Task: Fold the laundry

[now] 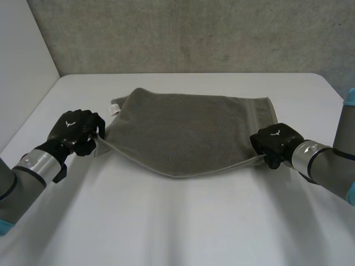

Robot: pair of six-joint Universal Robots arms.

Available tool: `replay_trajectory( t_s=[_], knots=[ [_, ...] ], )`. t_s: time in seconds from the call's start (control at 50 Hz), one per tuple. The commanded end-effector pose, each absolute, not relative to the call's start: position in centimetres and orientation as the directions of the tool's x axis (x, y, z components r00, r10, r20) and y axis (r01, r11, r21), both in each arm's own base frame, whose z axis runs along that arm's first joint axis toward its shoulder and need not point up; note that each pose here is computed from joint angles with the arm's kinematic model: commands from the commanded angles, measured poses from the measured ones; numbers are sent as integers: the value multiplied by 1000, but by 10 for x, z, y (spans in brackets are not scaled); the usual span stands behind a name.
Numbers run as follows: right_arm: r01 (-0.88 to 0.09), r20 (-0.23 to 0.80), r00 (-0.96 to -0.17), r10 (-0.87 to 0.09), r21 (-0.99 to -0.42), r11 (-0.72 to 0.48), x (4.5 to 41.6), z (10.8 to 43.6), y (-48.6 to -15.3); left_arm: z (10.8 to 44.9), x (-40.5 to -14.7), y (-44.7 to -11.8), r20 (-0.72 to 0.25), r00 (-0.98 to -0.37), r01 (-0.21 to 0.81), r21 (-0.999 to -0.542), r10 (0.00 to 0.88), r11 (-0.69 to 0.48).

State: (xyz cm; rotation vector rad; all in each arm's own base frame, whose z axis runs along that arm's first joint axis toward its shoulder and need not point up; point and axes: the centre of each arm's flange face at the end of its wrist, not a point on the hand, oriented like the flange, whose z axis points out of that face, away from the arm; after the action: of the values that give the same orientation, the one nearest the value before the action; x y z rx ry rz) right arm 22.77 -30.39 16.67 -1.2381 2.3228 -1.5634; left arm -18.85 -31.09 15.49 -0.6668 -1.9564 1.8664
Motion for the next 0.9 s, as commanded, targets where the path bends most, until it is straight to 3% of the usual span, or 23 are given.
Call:
replay_trajectory(
  t_s=[0.02, 0.28, 0.5, 0.68, 0.9],
  knots=[
    [-564, 350, -669, -656, -814, 140, 224, 176, -285, 149, -173, -307, -149, -819, 183, -983, 555, 6],
    [-542, 310, -676, -669, -824, 166, 215, 159, -271, 149, -170, -285, -194, -778, 275, -960, 597, 46],
    [-538, 307, -678, -668, -827, 166, 215, 157, -270, 157, -194, -255, -198, -726, 295, -955, 659, 38],
    [-507, 308, -721, -620, -845, 170, 204, 162, -282, 135, -189, -266, -206, -789, 328, -938, 579, 114],
    [-400, 236, -802, -549, -894, 200, 191, 179, -292, 130, -200, -284, -242, -821, 316, -947, 517, 58]
  ],
)
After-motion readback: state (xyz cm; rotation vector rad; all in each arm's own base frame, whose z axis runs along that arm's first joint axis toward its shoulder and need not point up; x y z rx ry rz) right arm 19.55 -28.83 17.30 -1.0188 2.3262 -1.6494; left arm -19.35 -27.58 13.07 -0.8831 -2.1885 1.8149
